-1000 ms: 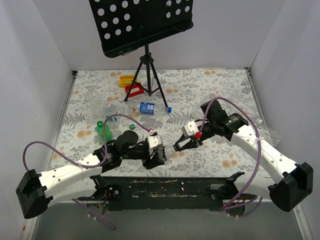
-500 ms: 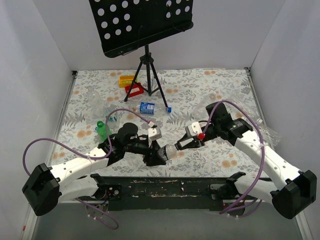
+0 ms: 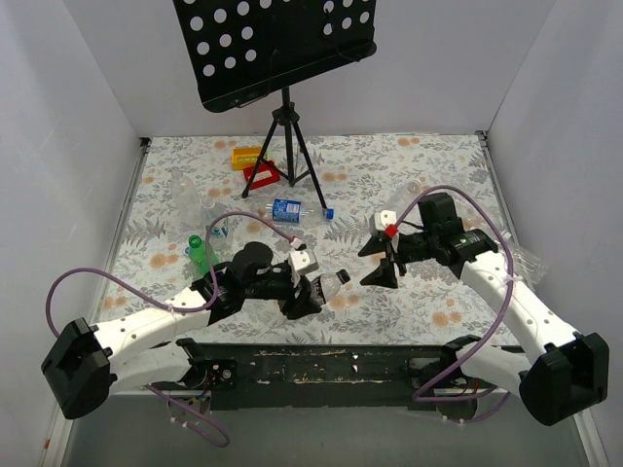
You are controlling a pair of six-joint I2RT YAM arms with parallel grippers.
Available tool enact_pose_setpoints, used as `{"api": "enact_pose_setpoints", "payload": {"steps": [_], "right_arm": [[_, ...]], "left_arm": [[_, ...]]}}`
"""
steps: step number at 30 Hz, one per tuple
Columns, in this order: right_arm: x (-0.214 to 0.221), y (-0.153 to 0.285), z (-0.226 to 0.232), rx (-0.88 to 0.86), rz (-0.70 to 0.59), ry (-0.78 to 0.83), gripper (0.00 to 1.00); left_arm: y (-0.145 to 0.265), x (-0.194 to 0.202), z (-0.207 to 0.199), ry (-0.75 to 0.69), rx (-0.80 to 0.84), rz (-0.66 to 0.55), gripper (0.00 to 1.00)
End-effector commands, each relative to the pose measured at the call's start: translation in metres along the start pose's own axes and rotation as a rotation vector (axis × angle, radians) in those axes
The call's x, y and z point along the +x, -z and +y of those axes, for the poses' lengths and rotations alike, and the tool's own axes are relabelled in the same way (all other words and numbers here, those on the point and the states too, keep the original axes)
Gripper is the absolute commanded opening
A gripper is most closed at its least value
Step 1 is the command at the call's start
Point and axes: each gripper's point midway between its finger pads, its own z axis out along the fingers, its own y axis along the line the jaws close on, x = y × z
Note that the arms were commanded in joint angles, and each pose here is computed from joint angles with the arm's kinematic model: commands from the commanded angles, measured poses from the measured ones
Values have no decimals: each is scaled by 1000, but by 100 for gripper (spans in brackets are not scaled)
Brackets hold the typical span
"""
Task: Unscrew the bottle caps
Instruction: Unscrew the bottle cap from the plastic bottle.
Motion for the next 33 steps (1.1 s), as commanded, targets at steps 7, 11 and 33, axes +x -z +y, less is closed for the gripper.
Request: {"api": "enact_pose_setpoints", "payload": {"steps": [7, 11, 33], "right_arm": [[-15, -8, 6, -108, -63, -696, 75], [-17, -12, 13, -191, -71, -825, 75], [-10, -31, 9, -234, -40, -879, 26]], "left_arm": [[5, -11, 21, -247, -283, 49, 6], [1, -11, 21, -249, -283, 49, 6], [-10, -11, 13, -251, -234, 39, 6]]}}
